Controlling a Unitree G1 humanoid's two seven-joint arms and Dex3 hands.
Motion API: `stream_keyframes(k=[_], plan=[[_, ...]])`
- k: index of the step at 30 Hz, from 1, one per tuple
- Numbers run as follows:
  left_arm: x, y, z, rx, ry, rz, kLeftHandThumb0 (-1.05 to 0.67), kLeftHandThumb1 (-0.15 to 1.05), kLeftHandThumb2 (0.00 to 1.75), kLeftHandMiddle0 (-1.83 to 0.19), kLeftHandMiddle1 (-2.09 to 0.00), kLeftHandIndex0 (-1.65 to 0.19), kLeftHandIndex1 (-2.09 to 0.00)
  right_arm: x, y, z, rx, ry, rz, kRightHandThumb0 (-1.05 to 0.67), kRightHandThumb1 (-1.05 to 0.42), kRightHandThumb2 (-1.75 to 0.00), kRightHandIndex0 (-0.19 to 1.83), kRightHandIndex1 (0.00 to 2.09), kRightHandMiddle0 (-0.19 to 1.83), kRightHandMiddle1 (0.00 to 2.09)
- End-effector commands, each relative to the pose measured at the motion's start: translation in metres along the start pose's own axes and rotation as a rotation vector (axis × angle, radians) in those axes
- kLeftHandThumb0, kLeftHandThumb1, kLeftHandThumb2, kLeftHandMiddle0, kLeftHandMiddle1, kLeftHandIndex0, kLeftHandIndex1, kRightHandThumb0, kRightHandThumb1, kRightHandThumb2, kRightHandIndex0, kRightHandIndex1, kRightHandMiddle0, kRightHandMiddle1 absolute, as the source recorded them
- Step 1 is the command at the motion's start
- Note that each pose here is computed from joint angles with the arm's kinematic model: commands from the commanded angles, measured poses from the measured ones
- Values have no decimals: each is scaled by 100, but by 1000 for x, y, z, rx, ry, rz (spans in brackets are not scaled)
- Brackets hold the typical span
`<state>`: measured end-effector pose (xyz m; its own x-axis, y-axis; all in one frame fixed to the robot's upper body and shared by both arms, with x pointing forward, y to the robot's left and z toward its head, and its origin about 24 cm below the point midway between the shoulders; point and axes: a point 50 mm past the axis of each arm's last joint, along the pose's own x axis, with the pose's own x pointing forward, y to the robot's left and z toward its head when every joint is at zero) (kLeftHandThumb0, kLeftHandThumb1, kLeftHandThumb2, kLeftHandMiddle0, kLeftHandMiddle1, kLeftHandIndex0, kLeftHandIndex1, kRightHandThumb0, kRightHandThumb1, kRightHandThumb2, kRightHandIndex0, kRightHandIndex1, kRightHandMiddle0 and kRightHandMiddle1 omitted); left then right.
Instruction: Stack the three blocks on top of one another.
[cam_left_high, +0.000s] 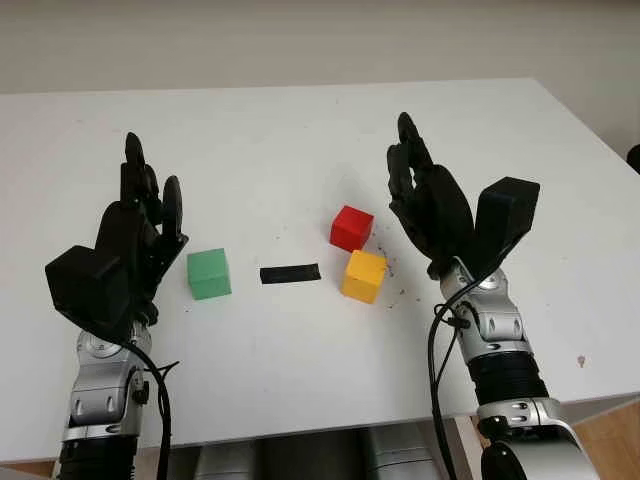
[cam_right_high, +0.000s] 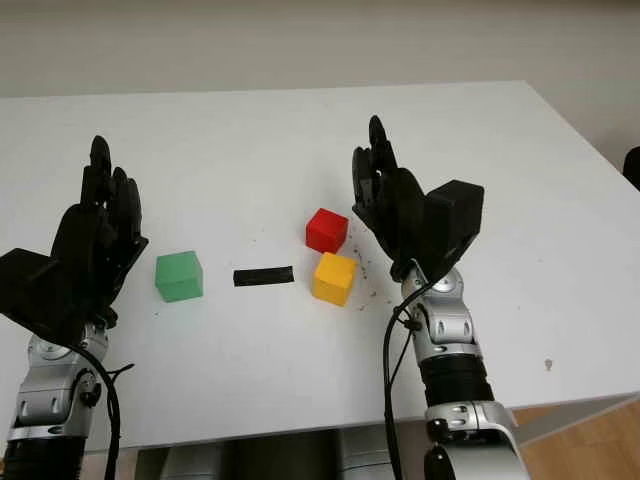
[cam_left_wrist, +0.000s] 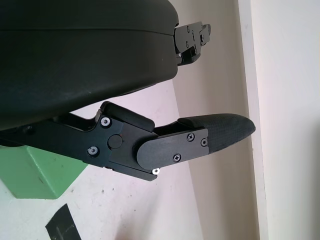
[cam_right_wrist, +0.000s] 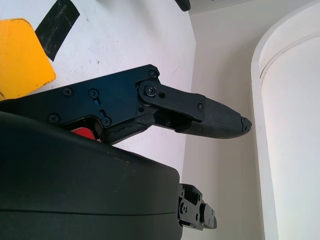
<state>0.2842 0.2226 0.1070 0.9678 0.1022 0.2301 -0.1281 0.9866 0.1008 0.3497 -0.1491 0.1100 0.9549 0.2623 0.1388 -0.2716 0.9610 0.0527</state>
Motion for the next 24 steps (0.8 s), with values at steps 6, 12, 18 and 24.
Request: stream_keyframes(k=[6, 12, 18, 24], plan=[[0, -2, 1, -2, -14, 2, -73, 105, 63, 19, 0, 19, 0, 3, -2, 3, -6, -6, 15, -71, -105, -69, -19, 0, -19, 0], [-2, -1, 0, -7, -5, 8, -74, 105, 62, 19, 0, 19, 0, 9, -7, 6, -3, -16, 33, -72, -105, -66, -19, 0, -19, 0], [-1, -1, 1, -6, -20, 4, -72, 105, 63, 19, 0, 19, 0, 29, -32, 45, -128, -91, 36, -62, -103, -17, 6, 12, 6, 14], [-2, 0, 1, -13, -15, 8, -73, 105, 61, 19, 0, 19, 0, 49, -46, 91, -436, -136, 145, -49, -87, -5, 35, 30, 10, 70]])
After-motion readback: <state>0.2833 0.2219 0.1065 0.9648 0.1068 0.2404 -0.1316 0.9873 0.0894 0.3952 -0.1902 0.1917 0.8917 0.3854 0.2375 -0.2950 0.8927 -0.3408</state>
